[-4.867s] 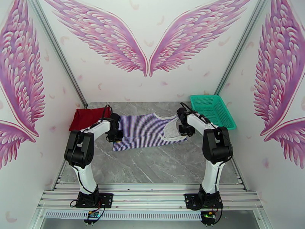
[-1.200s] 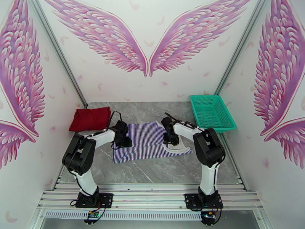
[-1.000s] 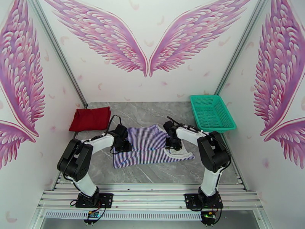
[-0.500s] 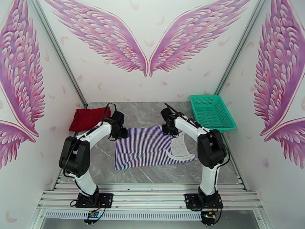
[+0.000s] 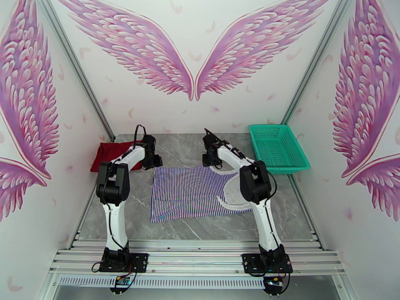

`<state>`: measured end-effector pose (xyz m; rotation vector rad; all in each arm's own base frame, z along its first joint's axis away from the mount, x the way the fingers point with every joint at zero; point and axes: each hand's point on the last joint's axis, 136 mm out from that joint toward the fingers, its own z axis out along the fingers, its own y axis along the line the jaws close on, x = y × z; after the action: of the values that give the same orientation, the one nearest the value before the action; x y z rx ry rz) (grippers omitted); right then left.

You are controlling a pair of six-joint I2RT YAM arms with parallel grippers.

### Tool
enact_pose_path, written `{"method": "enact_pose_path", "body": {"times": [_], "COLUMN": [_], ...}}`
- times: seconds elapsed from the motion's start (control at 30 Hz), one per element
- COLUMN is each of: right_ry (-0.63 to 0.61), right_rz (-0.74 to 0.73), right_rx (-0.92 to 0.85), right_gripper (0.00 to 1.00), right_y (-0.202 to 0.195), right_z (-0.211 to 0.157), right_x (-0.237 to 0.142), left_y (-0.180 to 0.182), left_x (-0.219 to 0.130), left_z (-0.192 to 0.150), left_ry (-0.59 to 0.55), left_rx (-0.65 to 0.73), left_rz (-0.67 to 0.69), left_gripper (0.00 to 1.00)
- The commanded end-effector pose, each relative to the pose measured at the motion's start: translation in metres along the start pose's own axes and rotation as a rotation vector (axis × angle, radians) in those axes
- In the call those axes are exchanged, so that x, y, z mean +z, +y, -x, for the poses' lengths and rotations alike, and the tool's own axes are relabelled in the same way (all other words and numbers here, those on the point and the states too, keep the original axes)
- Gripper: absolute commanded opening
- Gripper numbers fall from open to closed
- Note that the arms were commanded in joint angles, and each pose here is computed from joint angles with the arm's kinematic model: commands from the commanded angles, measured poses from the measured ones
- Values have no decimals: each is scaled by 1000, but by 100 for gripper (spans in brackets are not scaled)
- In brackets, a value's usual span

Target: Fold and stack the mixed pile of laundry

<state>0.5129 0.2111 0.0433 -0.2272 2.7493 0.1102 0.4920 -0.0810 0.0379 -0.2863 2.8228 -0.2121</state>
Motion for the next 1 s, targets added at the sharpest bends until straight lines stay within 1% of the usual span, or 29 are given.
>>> {"method": "enact_pose_path", "body": {"times": [0.0,0.17,0.33,0.43,0.57,0.8,0.9,0.97], "right_ry": [27,53,92,112,118,105,97,91], "right_rz": [-17,-18,14,17,32,33,36,39], "right_rx": [3,44,58,59,59,51,54,59], "right_gripper": [44,41,38,36,30,15,11,11], "right_y": [-7,-17,-14,-14,-11,-10,-10,-9], "right_z": [1,1,-5,-10,-12,-4,-2,0], "right_x": [10,24,38,43,44,32,25,21], "left_y": [7,13,16,14,12,10,8,7], "left_x": [7,18,24,26,23,12,5,1], "left_z": [-5,-10,-11,-12,-11,-5,-3,-1], "left_ry": [42,79,93,98,94,82,71,66], "left_rx": [-28,-33,-39,-37,-29,0,11,17], "left_rz": [35,61,69,61,55,52,46,42], "left_gripper": [49,49,49,42,32,19,17,19]}}
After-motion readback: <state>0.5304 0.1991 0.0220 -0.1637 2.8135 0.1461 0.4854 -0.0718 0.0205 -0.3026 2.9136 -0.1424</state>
